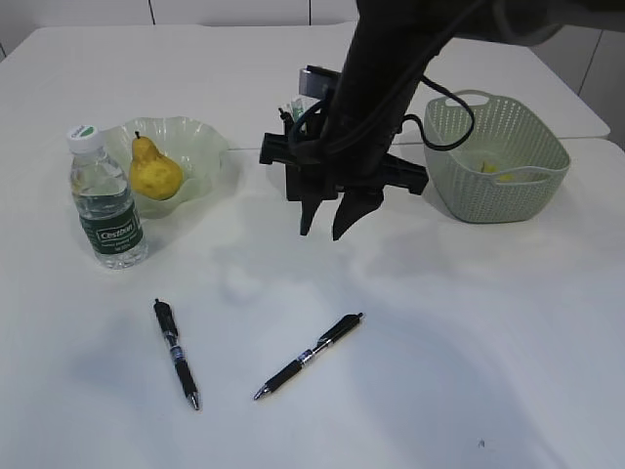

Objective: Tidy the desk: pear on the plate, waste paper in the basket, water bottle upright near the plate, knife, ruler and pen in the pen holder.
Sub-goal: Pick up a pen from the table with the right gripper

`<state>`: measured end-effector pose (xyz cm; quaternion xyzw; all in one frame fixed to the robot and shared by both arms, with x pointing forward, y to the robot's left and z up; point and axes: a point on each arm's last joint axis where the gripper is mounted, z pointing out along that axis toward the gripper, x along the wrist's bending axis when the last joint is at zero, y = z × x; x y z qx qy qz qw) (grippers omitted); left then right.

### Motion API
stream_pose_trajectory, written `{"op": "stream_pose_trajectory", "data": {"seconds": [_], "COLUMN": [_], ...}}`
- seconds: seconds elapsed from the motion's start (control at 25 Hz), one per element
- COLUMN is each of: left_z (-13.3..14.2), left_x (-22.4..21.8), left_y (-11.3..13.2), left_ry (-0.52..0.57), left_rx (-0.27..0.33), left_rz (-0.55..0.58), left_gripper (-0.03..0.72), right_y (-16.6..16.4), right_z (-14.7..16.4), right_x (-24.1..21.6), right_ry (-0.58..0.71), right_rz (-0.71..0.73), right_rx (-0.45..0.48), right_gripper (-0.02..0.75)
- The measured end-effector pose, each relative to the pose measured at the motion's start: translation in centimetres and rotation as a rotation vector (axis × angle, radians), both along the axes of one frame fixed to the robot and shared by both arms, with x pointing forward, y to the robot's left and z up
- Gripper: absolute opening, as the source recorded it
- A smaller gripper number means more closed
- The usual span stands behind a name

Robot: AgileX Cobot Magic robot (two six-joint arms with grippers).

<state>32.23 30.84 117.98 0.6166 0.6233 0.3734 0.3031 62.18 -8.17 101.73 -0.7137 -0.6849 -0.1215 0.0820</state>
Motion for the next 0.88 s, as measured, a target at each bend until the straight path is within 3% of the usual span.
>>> {"op": "stream_pose_trajectory", "data": {"seconds": [0.44, 0.68, 0.88], "left_z": [1.7, 2.1, 1.9], "left_x": [4.1, 5.0, 5.6], "left_y": [-0.7, -0.9, -0.8], "left_ry": [0.089, 0.090, 0.095], "left_rx": [0.007, 0.015, 0.043], "left_rz": [0.009, 0.011, 0.020], "left_gripper": [0.385, 0.384, 0.384], "right_y": [1.8, 0.7, 0.6], "right_z": [-0.5, -3.6, -3.9], "right_x": [-1.3, -2.5, -2.6], "right_ry": [0.024, 0.138, 0.158], "right_rz": [0.048, -0.065, -0.134], "right_rx": [0.003, -0.090, -0.106], "right_gripper": [0.293, 0.293, 0.293]}}
